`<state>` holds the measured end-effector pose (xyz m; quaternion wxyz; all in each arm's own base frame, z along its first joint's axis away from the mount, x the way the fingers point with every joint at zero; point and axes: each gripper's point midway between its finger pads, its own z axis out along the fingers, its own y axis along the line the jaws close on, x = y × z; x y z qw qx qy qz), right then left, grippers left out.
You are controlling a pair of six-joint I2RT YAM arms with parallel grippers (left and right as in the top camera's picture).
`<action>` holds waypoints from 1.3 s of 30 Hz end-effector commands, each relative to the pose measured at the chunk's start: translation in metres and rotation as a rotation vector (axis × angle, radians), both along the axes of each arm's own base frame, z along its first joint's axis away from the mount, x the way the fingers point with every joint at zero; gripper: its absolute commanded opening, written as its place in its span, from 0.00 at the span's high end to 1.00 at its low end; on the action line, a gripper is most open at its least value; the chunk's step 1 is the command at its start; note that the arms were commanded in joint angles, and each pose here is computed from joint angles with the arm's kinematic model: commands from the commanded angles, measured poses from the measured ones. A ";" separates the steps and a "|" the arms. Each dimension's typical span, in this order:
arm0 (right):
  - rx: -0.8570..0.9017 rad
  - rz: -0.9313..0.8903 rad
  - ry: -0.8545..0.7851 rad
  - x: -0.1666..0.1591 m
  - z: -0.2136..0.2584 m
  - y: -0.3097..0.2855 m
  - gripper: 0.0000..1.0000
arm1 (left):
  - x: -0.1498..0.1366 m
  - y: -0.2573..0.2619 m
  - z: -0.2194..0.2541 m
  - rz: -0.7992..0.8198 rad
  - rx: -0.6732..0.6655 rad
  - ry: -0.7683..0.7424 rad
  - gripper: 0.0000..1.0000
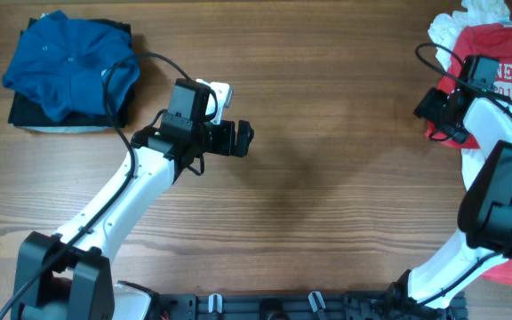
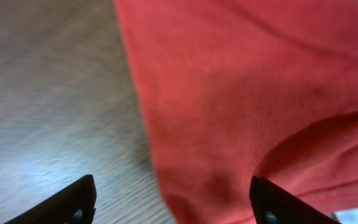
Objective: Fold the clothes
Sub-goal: 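Reach the right gripper to the red t-shirt and grasp its edge, then pull the red t-shirt off the white shirt toward the table center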
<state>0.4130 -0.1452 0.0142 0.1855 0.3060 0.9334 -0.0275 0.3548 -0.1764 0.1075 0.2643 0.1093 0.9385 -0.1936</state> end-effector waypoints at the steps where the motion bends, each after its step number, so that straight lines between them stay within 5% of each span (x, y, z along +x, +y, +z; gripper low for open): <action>1: -0.004 -0.023 0.028 -0.003 -0.013 -0.005 0.21 | 0.006 -0.001 0.008 0.007 0.005 -0.031 0.01; 7: 0.032 -0.018 0.085 -0.010 -0.039 0.000 0.67 | 0.006 0.000 0.008 0.007 0.005 -0.031 0.11; 9: 0.071 -0.005 0.085 -0.009 -0.047 0.006 0.92 | 0.007 -0.001 0.009 0.007 0.004 -0.034 0.34; 10: 0.091 0.004 0.078 -0.008 -0.047 0.010 0.96 | 0.007 -0.001 0.009 0.007 0.003 -0.037 0.43; 12: 0.141 0.024 0.052 -0.002 -0.039 0.019 0.96 | 0.013 0.001 0.012 0.021 0.011 -0.064 0.58; 16: 0.172 0.067 -0.011 0.007 -0.005 0.028 0.96 | 0.021 0.001 0.024 0.032 0.000 -0.115 0.69; 21: 0.250 0.225 -0.220 0.021 0.095 0.062 0.96 | 0.027 0.011 0.051 0.080 0.018 -0.199 0.71; 30: 0.140 0.359 -0.463 -0.002 0.221 0.100 0.96 | 0.022 0.024 0.103 0.129 0.006 -0.339 0.70; 39: 0.009 0.471 -0.753 -0.021 0.376 0.113 0.96 | 0.021 0.024 0.107 0.130 0.002 -0.348 0.69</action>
